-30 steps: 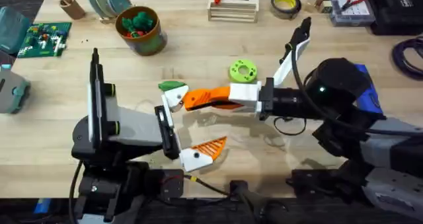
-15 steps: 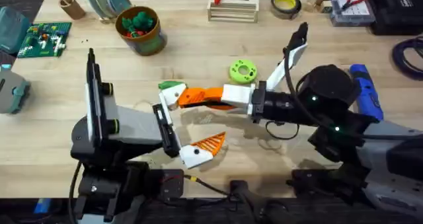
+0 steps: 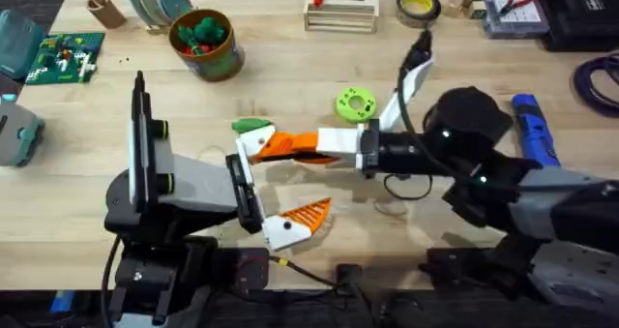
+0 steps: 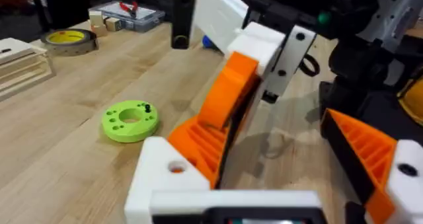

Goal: Pick up the gripper from the table and insert it into the empty holder that is missing its gripper. Then pick up a screw, insert it into the mounting hole, and use the screwdriver to tighten it. Finally, clean up the table by picking up the vegetable and placing it into the bucket.

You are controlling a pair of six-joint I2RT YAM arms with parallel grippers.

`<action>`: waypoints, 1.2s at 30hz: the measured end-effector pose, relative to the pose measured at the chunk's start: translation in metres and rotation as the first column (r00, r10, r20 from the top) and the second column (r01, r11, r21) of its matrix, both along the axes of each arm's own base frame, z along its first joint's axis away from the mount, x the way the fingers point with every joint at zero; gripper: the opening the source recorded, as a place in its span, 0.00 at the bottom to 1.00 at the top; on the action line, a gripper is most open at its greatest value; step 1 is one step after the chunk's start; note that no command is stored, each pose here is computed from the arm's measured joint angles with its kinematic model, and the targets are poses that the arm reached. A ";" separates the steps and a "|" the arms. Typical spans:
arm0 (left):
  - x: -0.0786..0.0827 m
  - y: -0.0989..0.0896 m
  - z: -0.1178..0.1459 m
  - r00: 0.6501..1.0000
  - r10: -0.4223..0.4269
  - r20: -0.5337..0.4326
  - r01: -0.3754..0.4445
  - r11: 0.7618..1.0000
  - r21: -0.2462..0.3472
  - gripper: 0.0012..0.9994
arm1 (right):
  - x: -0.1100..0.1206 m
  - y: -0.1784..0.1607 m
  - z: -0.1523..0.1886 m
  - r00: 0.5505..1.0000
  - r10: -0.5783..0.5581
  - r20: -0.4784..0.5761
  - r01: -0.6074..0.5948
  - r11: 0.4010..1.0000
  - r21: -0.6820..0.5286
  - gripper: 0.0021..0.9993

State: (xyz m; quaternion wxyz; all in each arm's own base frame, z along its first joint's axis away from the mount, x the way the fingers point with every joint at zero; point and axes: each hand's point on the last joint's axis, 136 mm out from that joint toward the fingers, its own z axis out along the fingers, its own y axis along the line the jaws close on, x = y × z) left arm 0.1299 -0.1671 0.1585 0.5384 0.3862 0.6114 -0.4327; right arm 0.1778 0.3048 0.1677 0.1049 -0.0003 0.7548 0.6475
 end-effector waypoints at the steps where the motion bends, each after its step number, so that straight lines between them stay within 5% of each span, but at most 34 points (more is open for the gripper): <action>1: 0.000 0.000 0.000 1.000 0.000 -0.003 0.000 1.000 -0.001 0.99 | 0.000 0.002 -0.001 1.000 0.014 -0.003 -0.014 1.000 -0.008 0.00; 17: 0.005 0.002 0.000 1.000 0.029 -0.006 -0.029 1.000 -0.001 0.99 | 0.025 0.015 0.002 0.987 0.162 0.019 -0.161 0.986 -0.030 0.00; 36: 0.010 0.005 0.000 0.998 0.064 -0.002 -0.064 0.998 0.003 0.99 | 0.030 0.025 -0.001 0.987 0.157 0.041 -0.155 0.987 -0.045 0.00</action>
